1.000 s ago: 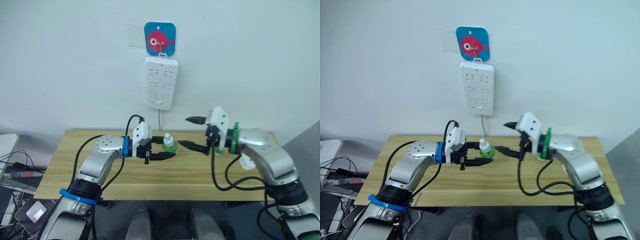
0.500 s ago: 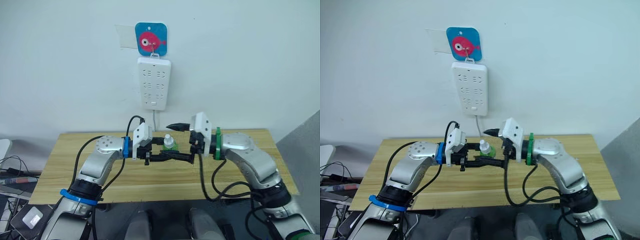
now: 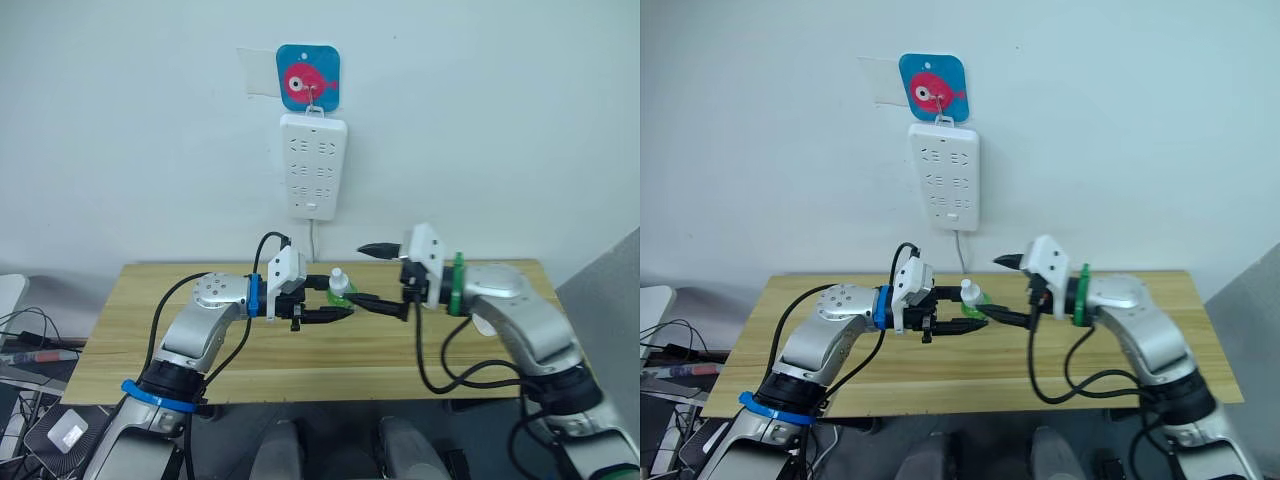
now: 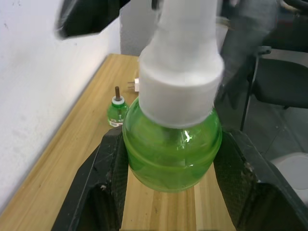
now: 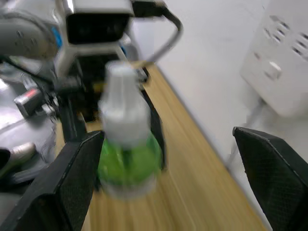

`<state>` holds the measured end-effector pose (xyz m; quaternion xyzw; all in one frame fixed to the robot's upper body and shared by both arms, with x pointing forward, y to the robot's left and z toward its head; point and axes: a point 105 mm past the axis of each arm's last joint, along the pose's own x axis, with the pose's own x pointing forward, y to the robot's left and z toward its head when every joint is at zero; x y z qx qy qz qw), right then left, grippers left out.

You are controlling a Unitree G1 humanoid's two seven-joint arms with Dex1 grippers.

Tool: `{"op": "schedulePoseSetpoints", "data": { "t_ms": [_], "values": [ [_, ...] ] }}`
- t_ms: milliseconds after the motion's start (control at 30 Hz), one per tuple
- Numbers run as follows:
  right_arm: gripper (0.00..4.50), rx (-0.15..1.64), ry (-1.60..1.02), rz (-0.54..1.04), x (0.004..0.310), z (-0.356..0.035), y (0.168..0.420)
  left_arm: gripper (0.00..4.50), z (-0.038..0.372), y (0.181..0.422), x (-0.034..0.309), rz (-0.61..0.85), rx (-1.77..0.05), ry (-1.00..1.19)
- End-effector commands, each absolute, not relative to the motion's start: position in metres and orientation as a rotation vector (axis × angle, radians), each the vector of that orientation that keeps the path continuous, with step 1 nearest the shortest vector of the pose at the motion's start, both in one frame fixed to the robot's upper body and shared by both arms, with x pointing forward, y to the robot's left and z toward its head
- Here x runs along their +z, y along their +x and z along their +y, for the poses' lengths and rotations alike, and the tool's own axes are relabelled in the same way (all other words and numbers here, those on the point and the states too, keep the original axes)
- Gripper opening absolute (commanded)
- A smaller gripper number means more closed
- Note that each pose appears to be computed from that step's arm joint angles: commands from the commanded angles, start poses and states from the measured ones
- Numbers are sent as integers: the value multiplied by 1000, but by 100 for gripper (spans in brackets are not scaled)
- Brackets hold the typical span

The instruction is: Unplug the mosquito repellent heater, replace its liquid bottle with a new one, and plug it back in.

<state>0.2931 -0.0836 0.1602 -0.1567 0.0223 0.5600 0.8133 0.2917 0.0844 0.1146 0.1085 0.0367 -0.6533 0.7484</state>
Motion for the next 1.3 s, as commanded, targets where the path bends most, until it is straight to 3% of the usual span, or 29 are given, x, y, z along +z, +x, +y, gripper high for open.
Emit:
{"op": "schedulePoseSetpoints", "data": {
  "t_ms": [33, 133, 233, 300, 733, 867, 1067, 1167, 1300],
  "values": [
    [447, 1295, -299, 9, 177, -77, 275, 220, 80, 290, 124, 35, -1451, 254],
    [447, 1336, -209, 10, 183, -67, 269, 220, 79, 291, 124, 34, -1454, 256],
    [389, 1343, -167, -1, 187, -56, 268, 220, 79, 291, 124, 32, -1456, 257],
    [328, 1339, -162, -10, 189, -49, 269, 220, 79, 291, 124, 33, -1457, 259],
    [328, 1353, -160, -19, 188, -25, 276, 220, 78, 289, 123, 41, -1464, 264],
    [236, 1365, -171, -1, 182, -24, 275, 220, 78, 289, 123, 39, -1462, 263],
    [22, 1371, -176, -2, 182, -25, 275, 220, 78, 289, 123, 37, -1459, 265],
    [22, 1393, -145, -30, 191, -26, 270, 220, 79, 289, 122, 37, -1459, 271],
    [22, 1393, -17, -131, 228, -31, 264, 220, 81, 288, 120, 43, -1452, 271]
  ]
}}
